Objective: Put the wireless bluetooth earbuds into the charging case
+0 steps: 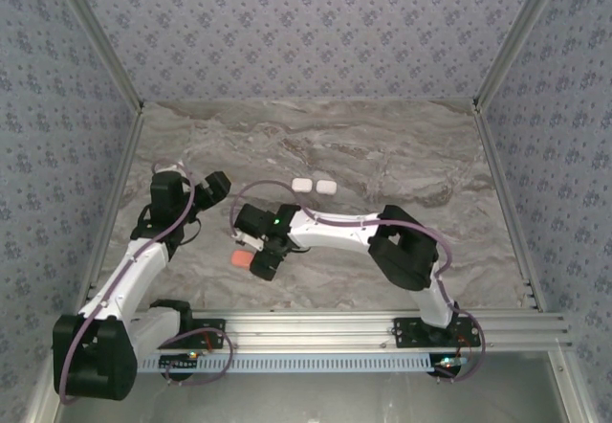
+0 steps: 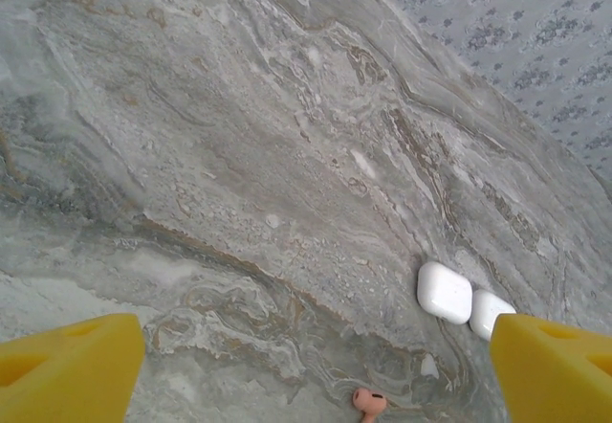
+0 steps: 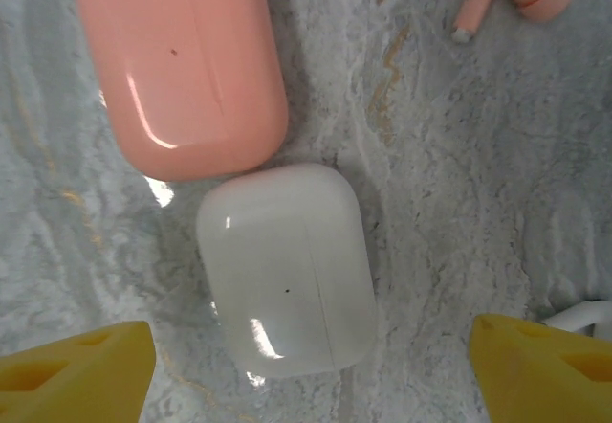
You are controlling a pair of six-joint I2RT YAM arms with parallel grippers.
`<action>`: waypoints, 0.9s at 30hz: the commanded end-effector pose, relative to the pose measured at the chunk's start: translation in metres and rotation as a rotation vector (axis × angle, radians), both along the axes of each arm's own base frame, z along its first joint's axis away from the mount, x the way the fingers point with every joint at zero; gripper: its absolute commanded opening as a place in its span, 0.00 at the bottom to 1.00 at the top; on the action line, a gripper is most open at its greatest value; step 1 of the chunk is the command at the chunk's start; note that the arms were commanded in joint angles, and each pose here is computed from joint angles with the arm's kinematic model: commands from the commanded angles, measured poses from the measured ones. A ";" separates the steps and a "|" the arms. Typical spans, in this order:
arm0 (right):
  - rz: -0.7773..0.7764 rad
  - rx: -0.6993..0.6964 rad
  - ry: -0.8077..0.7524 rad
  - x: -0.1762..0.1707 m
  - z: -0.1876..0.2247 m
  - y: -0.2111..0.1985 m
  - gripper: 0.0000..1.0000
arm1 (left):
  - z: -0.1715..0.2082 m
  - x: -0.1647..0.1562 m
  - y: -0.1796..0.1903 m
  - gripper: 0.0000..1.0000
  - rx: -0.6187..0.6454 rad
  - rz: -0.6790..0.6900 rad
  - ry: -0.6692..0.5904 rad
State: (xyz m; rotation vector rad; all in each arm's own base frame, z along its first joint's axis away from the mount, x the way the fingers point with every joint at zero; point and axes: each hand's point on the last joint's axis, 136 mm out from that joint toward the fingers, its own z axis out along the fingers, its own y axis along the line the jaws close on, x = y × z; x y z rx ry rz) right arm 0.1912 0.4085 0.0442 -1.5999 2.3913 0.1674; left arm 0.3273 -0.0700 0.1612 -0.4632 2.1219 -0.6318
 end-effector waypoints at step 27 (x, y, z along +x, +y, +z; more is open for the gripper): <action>-0.104 0.122 -0.167 0.036 0.047 -0.024 0.42 | 0.039 0.005 -0.033 0.85 -0.088 -0.185 -0.072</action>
